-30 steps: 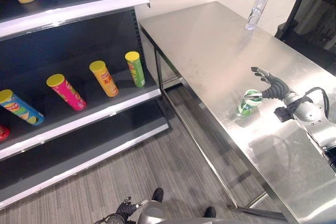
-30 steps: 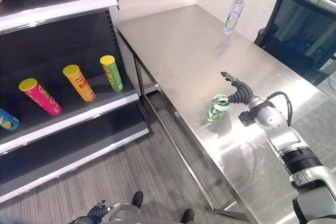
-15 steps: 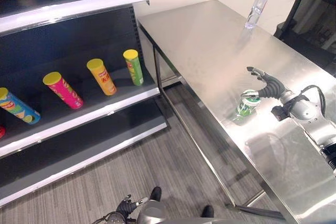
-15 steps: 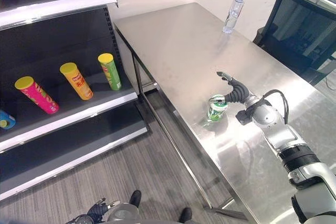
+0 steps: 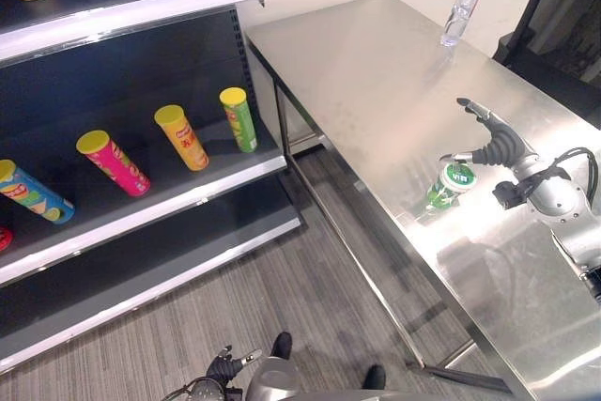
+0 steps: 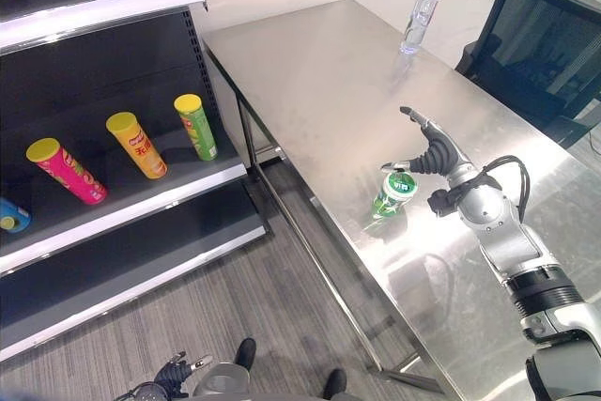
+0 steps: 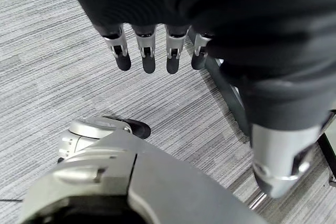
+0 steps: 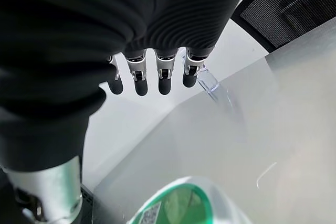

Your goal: Put the goods on the table back onto the shelves and tidy them up.

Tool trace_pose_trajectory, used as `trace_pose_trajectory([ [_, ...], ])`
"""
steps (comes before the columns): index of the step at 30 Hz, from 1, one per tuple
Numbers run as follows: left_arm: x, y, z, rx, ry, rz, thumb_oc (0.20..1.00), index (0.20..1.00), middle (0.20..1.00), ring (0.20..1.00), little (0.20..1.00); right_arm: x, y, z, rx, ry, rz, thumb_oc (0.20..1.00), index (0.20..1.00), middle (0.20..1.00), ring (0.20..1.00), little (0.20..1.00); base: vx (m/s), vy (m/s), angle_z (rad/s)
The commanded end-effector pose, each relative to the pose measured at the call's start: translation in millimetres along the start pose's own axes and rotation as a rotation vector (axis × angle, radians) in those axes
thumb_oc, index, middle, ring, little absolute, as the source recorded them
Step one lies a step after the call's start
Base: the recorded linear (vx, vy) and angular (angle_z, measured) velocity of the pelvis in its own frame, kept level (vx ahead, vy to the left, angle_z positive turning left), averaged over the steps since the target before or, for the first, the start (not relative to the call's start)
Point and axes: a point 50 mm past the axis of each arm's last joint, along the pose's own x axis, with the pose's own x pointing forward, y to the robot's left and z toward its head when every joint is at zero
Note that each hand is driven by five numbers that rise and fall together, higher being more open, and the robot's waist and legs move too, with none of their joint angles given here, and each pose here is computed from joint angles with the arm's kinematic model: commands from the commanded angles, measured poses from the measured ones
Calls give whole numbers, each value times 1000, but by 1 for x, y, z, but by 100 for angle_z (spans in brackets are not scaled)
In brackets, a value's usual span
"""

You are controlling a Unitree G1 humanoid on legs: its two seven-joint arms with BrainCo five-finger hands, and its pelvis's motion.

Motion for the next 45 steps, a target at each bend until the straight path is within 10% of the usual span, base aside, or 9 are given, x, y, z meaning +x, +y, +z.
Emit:
trace_pose_trajectory([
  [1, 5, -1, 18, 39, -46, -11, 1000, 1000, 1000, 1000, 1000, 2, -10, 21, -99, -104, 50, 1000, 1000, 1000, 1000, 1000, 0, 0, 0],
  [45, 5, -2, 20, 33, -58, -23, 1000, 1000, 1000, 1000, 1000, -10, 9, 26, -173, -135, 250, 1000, 1000, 1000, 1000, 1000, 2, 1, -1],
])
